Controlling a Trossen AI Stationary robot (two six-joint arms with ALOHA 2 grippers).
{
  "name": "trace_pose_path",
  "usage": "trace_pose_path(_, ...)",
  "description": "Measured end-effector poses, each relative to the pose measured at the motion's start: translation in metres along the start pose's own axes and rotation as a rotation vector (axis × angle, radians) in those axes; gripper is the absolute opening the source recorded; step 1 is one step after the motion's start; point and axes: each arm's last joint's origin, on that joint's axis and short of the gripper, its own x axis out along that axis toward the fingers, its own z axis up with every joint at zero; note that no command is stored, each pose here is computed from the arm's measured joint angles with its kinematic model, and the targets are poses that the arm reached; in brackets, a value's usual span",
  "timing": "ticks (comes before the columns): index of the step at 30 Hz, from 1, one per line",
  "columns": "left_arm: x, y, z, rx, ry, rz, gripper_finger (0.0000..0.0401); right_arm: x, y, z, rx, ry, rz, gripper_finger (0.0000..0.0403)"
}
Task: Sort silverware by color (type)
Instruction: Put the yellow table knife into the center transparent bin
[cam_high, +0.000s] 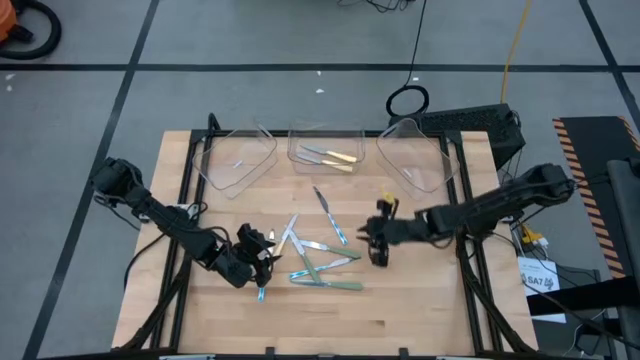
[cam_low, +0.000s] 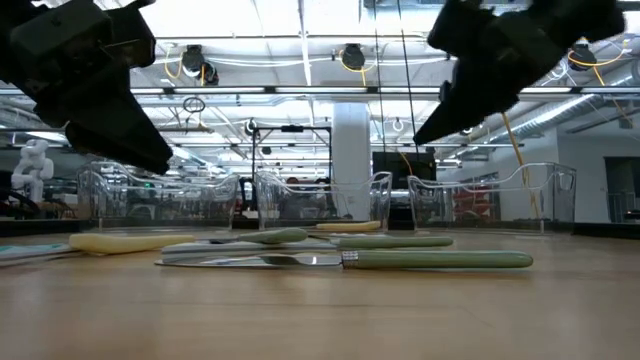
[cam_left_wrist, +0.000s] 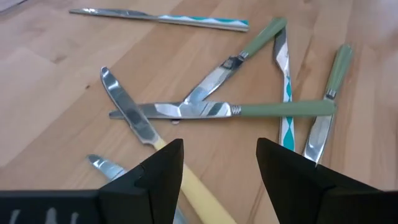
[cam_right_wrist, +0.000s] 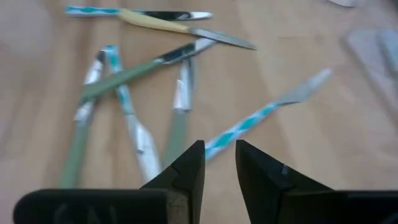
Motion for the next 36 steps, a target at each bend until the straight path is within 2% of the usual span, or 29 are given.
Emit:
trace_pose_path(4, 0.0, -0.002, -0.006, 0.018, 0.014, 0.003, 0.021, 0.002, 0.02, -0.015, -0.048, -0.042, 0.031, 0.0086)
trace_pose_path(9, 0.006, -0.01, -0.02, 0.102, 0.043, 0.02, 0.021, 0.007, 0.042, -0.022, -0.108, -0.082, 0.061, 0.0086)
trace_pose_path(13, 0.014, -0.021, -0.025, 0.08, 0.056, 0.03, 0.021, 0.016, 0.057, -0.028, -0.135, -0.117, 0.105, 0.0086)
trace_pose_path(18, 0.018, -0.04, -0.025, 0.083, 0.074, 0.043, 0.021, 0.026, 0.068, -0.032, -0.153, -0.172, 0.14, 0.0086)
trace_pose_path(21, 0.02, -0.045, -0.026, 0.105, 0.115, 0.107, 0.021, 0.027, 0.07, -0.032, -0.162, -0.189, 0.148, 0.0086)
trace_pose_path(23, 0.019, -0.048, -0.026, 0.084, 0.136, 0.149, 0.021, 0.028, 0.071, -0.031, -0.158, -0.197, 0.149, 0.0086)
trace_pose_path(27, 0.015, -0.046, -0.028, -0.039, 0.157, 0.234, 0.021, 0.028, 0.071, -0.031, -0.158, -0.197, 0.147, 0.0086)
trace_pose_path(29, 0.013, -0.047, -0.029, -0.08, 0.153, 0.233, 0.021, 0.028, 0.071, -0.031, -0.156, -0.201, 0.147, 0.0086)
trace_pose_path(36, 0.007, -0.052, -0.034, -0.087, 0.142, 0.212, 0.021, 0.028, 0.07, -0.028, -0.166, -0.223, 0.147, 0.0086)
